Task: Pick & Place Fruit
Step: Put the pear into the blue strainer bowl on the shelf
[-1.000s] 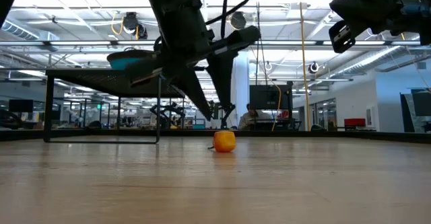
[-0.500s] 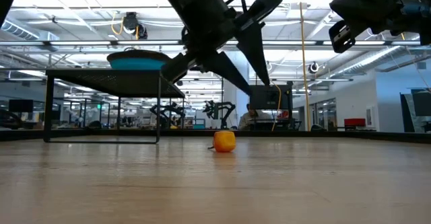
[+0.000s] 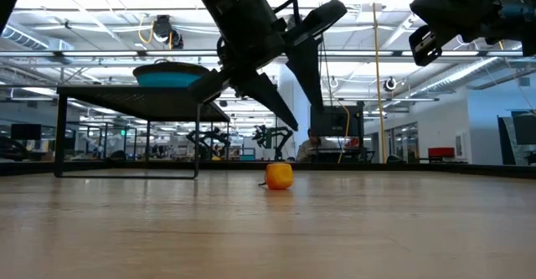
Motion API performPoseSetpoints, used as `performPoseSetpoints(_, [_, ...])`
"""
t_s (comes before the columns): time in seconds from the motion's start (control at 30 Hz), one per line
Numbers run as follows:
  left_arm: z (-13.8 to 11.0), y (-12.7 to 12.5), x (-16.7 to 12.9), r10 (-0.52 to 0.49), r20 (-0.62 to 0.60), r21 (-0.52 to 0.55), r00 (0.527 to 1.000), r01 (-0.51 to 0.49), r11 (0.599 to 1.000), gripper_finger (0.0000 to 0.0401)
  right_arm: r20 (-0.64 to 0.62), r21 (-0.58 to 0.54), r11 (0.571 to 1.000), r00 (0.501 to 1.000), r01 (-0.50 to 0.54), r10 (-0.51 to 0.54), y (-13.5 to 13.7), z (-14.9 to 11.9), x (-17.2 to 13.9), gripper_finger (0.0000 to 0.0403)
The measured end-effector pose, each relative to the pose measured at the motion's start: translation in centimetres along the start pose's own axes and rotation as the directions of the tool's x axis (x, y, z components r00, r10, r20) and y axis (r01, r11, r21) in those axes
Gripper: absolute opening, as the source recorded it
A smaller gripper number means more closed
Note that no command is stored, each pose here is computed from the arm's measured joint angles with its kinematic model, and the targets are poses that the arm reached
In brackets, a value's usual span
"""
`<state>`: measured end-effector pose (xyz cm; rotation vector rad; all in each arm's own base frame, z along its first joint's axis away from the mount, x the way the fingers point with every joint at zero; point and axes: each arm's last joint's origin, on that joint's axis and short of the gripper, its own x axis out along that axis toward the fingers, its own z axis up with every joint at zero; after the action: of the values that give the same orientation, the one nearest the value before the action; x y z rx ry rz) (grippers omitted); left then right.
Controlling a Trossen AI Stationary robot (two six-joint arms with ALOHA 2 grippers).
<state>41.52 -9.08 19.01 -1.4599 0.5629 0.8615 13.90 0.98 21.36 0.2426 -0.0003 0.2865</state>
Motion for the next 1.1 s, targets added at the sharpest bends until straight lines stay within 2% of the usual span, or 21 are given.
performPoseSetpoints(0.27, [0.0, -0.1, 0.0, -0.017, 0.021, 0.034, 1.0, 0.016, 0.999, 0.0248, 0.0, 0.0, 1.0, 1.0, 0.0, 0.0, 0.0, 0.0, 0.0, 0.0])
performPoseSetpoints(0.47, [-0.3, -0.3, -0.1, -0.044, 0.009, 0.085, 0.999, 0.043, 0.995, 0.0295, 0.0, -0.005, 1.0, 1.0, 0.0, 0.0, 0.0, 0.0, 0.0, 0.0])
performPoseSetpoints(0.53, [-0.5, -0.2, -0.2, -0.035, -0.009, 0.074, 0.999, 0.036, 0.997, 0.0299, -0.001, -0.007, 1.0, 1.0, 0.0, 0.0, 0.0, 0.0, 0.0, 0.0])
performPoseSetpoints(0.63, [-0.5, 0.2, -0.2, 0.009, -0.032, 0.003, 0.999, -0.009, 1.0, 0.0296, -0.001, -0.008, 1.0, 1.0, 0.001, -0.001, 0.0, 0.0, 0.0, 0.0])
performPoseSetpoints(0.83, [-0.3, 1.1, -0.2, 0.115, -0.056, -0.117, 0.992, -0.121, 0.986, 0.0268, -0.001, -0.008, 1.0, 1.0, 0.001, -0.001, 0.0, 0.0, 0.0, 0.0])
performPoseSetpoints(1.1, [-0.2, 1.5, 0.2, 0.15, -0.049, -0.143, 0.987, -0.156, 0.977, 0.0242, -0.001, -0.042, 0.999, 1.0, 0.001, -0.002, 0.0, 0.0, 0.0, 0.0])
